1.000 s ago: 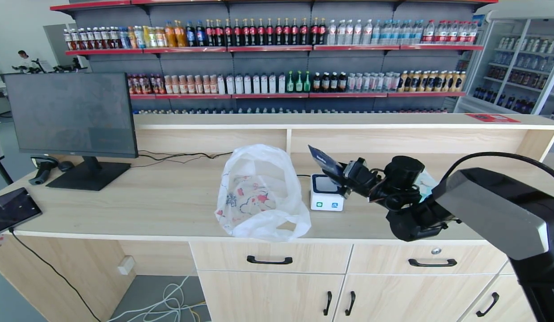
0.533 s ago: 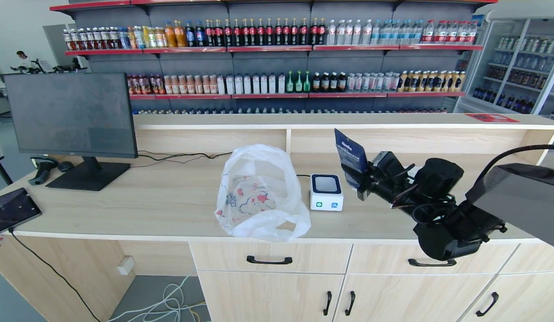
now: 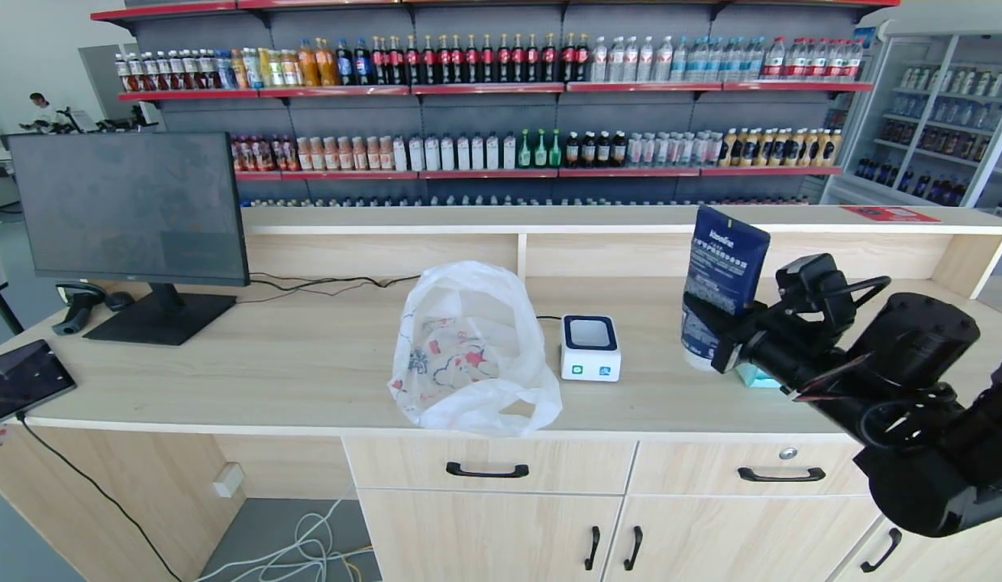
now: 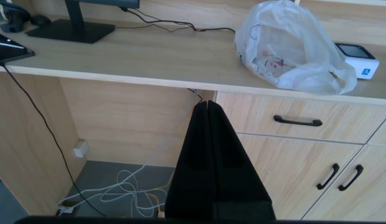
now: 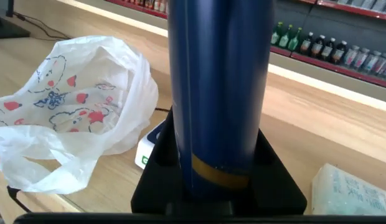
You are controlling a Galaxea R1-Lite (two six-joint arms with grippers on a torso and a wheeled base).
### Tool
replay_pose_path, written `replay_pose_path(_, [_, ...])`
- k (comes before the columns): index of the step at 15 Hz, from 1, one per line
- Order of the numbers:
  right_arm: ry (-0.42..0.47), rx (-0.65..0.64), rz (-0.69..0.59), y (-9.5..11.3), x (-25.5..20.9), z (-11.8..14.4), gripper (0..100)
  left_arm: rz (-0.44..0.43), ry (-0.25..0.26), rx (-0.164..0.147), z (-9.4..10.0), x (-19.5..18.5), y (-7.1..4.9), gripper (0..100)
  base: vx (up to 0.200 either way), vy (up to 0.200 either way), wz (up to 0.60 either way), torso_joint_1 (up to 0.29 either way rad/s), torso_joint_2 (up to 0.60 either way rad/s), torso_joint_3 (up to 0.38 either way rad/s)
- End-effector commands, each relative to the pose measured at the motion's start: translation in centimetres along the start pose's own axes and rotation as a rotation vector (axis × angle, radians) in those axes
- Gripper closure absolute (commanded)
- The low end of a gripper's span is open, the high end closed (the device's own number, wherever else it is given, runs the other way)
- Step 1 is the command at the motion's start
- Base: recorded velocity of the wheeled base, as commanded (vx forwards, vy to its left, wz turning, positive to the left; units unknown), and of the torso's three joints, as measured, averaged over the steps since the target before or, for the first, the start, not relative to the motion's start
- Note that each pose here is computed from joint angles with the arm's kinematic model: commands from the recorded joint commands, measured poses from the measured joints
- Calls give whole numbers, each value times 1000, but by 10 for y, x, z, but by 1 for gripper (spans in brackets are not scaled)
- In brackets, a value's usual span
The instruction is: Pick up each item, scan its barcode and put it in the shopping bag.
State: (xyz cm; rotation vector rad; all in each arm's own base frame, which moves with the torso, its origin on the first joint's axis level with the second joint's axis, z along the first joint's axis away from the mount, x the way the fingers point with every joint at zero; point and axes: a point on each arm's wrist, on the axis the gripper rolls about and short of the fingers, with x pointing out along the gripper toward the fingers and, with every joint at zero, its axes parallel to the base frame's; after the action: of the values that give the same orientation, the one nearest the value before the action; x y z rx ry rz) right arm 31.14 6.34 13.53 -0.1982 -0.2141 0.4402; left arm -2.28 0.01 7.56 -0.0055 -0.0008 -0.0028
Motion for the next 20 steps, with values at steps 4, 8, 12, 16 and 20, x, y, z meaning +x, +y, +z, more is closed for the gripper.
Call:
replay_pose_path(4, [-34, 17, -130, -13, -49, 37, 100, 0, -1, -1, 0, 0, 0, 100, -50, 0, 0, -1, 1, 1])
replay_pose_path(8, [-46, 3, -177, -24, -57, 42, 100, 0, 1, -1, 0, 0, 0, 100, -200, 0, 0, 7, -1, 0])
replay_pose_path(12, [-42, 5, -178, -21, -65, 44, 100, 0, 1, -4, 0, 0, 0, 100, -50, 0, 0, -3, -5, 1])
replay_pose_path(16, [-36, 7, -175, -21, -66, 43, 100, 0, 1, -4, 0, 0, 0, 100, 0, 100, 0, 7, 6, 1])
replay_pose_path(20, [-28, 10, -174, -20, -67, 41, 100, 0, 1, -5, 0, 0, 0, 100, 0, 200, 0, 7, 3, 1])
